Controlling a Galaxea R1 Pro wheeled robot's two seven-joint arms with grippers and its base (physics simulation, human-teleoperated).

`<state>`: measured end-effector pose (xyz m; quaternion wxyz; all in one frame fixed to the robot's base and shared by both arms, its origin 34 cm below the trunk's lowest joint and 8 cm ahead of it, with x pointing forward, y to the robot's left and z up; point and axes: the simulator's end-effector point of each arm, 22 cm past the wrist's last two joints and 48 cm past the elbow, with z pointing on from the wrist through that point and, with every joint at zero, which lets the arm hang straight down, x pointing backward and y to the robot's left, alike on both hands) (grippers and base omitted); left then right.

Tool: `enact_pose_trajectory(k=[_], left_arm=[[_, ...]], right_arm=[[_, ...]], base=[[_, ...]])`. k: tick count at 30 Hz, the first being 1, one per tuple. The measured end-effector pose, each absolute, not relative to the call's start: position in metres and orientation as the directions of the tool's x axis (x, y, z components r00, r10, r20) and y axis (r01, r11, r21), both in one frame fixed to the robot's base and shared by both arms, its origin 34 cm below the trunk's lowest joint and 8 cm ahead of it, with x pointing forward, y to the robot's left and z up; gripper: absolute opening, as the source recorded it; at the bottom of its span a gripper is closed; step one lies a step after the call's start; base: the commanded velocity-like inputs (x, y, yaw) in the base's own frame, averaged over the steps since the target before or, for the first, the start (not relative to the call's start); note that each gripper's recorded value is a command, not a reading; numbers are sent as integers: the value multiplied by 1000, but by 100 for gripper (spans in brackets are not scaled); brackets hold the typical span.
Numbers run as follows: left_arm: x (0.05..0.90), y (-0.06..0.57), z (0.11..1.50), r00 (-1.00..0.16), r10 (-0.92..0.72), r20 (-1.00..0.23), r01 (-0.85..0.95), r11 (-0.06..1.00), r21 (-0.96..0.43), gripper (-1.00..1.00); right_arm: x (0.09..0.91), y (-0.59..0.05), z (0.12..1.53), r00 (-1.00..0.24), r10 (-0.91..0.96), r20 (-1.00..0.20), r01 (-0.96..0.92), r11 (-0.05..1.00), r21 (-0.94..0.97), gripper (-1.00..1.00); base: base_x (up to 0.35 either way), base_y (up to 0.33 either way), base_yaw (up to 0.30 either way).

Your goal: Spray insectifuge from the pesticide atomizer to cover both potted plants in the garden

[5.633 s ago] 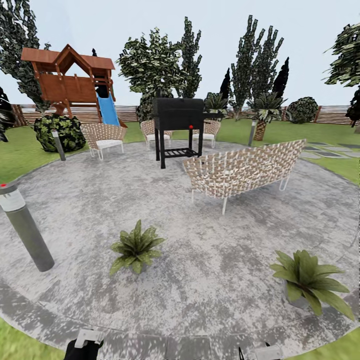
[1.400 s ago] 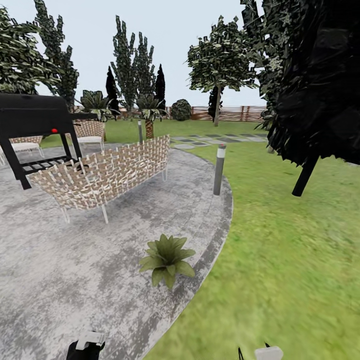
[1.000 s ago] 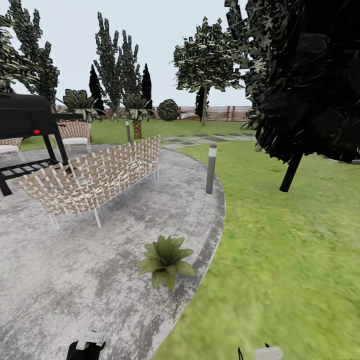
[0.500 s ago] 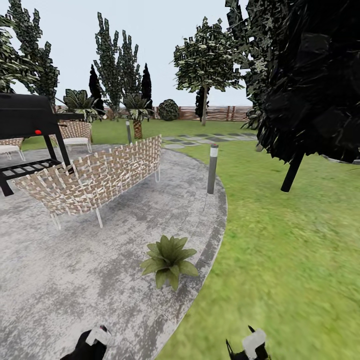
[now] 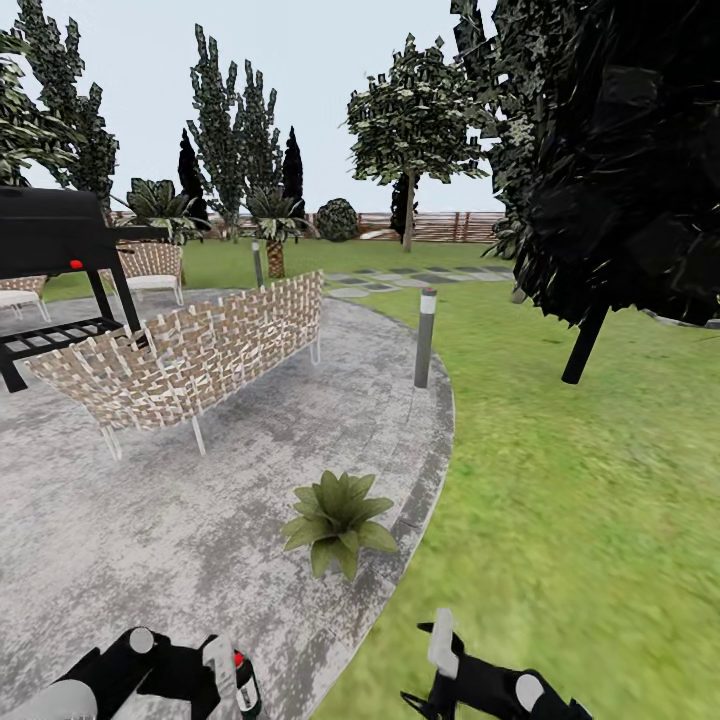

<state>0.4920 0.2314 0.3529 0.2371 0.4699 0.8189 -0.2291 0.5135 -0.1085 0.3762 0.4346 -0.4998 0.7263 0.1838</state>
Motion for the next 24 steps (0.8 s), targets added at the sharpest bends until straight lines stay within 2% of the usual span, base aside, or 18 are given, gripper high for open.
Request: enact_pose_trajectory(k=[1, 2, 5, 10, 14, 24], left_arm=[[491, 231, 352, -449, 667, -595, 879, 450, -158, -100], [489, 228, 352, -446, 674, -588, 882, 441, -163, -100], [492, 221, 361, -432, 684, -588, 895, 406, -184, -100], [497, 223, 370, -449, 713, -539, 891, 406, -205, -100], [491, 199, 365, -401, 758, -515, 916, 345, -205, -100], [486, 141, 369, -359, 752, -553, 933, 284, -219, -100]], right_arm=[[509, -100, 379, -107, -570, -814, -907, 392, -156, -100], [504, -91, 382, -88, -577, -812, -927, 346, -145, -100], [501, -81, 389, -59, -584, -809, -944, 296, -145, -100], [502, -60, 397, -42, -566, -823, -949, 280, -144, -100], [511, -47, 407, -24, -551, -834, -949, 276, -155, -100], [520, -24, 422, -2, -523, -852, -949, 270, -163, -100]], base=[[0, 0, 0], [0, 0, 0], [0, 0, 0], [0, 0, 0], [0, 0, 0], [0, 0, 0]])
